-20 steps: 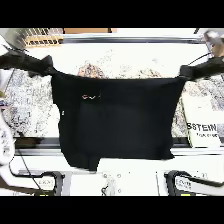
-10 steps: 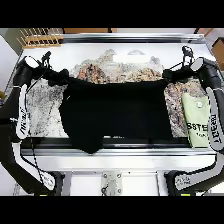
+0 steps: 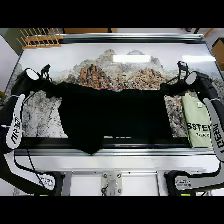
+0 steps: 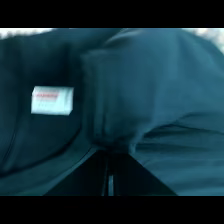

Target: Fold the clothes and pants, and hang the long-sleeved shirts on hangers.

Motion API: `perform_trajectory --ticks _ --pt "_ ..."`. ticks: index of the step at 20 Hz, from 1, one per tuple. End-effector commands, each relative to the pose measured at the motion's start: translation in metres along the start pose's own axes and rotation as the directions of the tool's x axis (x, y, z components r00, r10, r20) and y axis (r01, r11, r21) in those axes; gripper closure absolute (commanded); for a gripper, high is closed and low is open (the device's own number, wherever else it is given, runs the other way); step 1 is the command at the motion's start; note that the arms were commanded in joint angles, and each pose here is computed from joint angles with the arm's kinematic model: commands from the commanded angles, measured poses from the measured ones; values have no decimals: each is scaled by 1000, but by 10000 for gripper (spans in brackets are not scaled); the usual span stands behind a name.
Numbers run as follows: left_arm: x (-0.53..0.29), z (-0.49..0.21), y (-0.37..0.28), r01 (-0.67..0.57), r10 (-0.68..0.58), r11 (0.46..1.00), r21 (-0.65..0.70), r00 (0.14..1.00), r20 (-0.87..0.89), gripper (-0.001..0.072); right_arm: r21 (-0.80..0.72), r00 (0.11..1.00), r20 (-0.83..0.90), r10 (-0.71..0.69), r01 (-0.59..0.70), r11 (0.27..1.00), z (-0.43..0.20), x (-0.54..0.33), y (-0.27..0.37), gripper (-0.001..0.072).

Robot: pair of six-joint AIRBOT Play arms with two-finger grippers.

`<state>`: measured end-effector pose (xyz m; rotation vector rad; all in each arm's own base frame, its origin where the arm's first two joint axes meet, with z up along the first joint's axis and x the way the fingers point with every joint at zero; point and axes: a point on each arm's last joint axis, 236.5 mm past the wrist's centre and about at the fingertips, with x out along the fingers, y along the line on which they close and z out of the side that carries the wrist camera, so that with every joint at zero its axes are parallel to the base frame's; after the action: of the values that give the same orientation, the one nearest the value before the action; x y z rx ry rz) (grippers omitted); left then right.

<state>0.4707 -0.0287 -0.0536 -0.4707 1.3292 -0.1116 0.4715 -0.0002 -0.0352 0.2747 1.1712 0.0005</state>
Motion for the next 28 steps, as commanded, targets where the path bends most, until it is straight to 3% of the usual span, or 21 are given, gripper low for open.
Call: perform_trajectory --ticks 1,5,6,7,8,10,13,16,18,21,25,28 --pt "19 -33 16 -21 20 1000 -23 999 -48 701 -1 997 -83 -5 5 1000 -43 16 0 702" --pt "25 -48 20 -25 22 999 -37 996 -91 699 43 991 -128 42 -37 998 -61 22 11 660" --pt "23 -47 19 -23 20 999 -36 996 -87 528 60 990 -127 65 -57 997 -60 20 17 446" --pt "16 -44 16 -20 18 999 -30 998 -66 233 79 989 -118 90 -81 994 -58 16 23 201" --pt "6 -38 11 -16 16 1000 -20 999 -34 191 88 989 -102 108 -99 991 -55 7 28 180" --pt "-28 -26 2 -14 14 1000 8 999 50 190 68 993 -60 100 -96 993 -47 -23 26 181" --pt "-74 -35 -12 -4 0 999 37 993 119 190 26 999 -38 -8 9 1000 -55 -80 -11 180" --pt "-78 -77 -23 10 -15 998 55 995 99 190 133 995 -79 -55 66 989 -104 -114 -51 180" --pt "-68 -112 -30 16 -20 997 69 998 61 190 330 989 -127 -71 109 938 -152 -113 -74 180" --pt "-56 -143 -43 24 -31 992 122 998 58 190 576 984 -174 -46 140 806 -216 -85 -93 180" --pt "-54 -154 -57 37 -52 987 155 995 91 190 734 993 -99 69 26 679 -238 -43 -75 180" --pt "-56 -152 -61 41 -57 987 157 993 99 190 757 994 -39 98 -35 653 -234 -23 -63 180"
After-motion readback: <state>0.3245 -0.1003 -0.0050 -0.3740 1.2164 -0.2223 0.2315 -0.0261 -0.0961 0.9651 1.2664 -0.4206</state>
